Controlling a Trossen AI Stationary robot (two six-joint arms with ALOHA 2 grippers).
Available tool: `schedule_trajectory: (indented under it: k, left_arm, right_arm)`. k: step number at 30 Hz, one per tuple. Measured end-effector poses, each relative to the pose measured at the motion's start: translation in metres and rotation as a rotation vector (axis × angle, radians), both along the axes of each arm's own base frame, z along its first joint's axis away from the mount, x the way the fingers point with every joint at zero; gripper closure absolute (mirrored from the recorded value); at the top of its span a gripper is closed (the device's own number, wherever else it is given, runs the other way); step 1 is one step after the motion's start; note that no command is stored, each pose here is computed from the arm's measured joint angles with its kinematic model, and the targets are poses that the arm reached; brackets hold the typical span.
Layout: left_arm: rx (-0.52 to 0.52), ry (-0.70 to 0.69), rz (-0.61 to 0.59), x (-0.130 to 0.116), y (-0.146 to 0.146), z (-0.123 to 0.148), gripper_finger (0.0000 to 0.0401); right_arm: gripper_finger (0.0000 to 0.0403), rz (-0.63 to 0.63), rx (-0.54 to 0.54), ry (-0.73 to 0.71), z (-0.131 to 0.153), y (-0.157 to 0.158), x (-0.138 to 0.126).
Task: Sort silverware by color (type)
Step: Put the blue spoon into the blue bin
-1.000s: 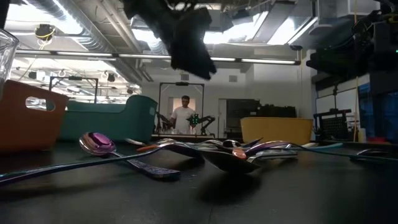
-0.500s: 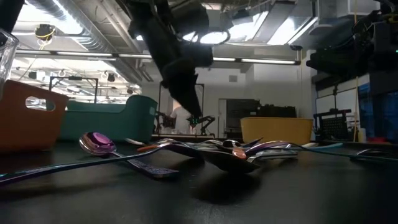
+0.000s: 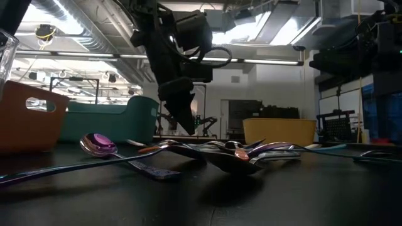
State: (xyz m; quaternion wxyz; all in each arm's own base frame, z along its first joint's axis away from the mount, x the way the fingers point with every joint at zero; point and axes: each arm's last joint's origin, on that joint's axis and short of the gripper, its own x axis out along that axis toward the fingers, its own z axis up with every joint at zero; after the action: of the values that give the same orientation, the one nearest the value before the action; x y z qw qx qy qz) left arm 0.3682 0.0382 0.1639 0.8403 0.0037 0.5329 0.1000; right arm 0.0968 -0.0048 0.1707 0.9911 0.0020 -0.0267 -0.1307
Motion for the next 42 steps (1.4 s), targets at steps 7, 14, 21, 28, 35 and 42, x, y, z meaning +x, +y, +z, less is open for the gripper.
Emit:
schedule_trajectory:
  k: [7,14,21,28,35,42]
  left_arm:
    - [-0.003,0.035,0.011,-0.001,0.002,-0.008,0.0193]
    - [-0.007,0.079,0.012,0.002,0.002,-0.026,0.0193]
    - [-0.010,0.083,0.011,0.003,0.002,-0.029,0.0197]
    - [-0.014,0.084,0.009,0.003,0.002,-0.029,0.0245]
    - [-0.016,0.084,0.008,0.003,0.002,-0.030,0.0300]
    - [-0.014,0.084,0.008,0.003,0.002,-0.030,0.0348]
  right_arm:
    - [0.0228,0.000,0.000,0.000,0.000,0.000,0.000]
    - [0.0228,0.001,0.000,0.000,0.000,0.000,0.000]
    - [0.0228,0.006,0.000,0.000,0.000,0.000,0.000]
    - [0.0228,0.006,0.000,0.000,0.000,0.000,0.000]
    - [0.0228,0.006,0.000,0.000,0.000,0.000,0.000]
    - [0.0228,0.006,0.000,0.000,0.000,0.000,0.000]
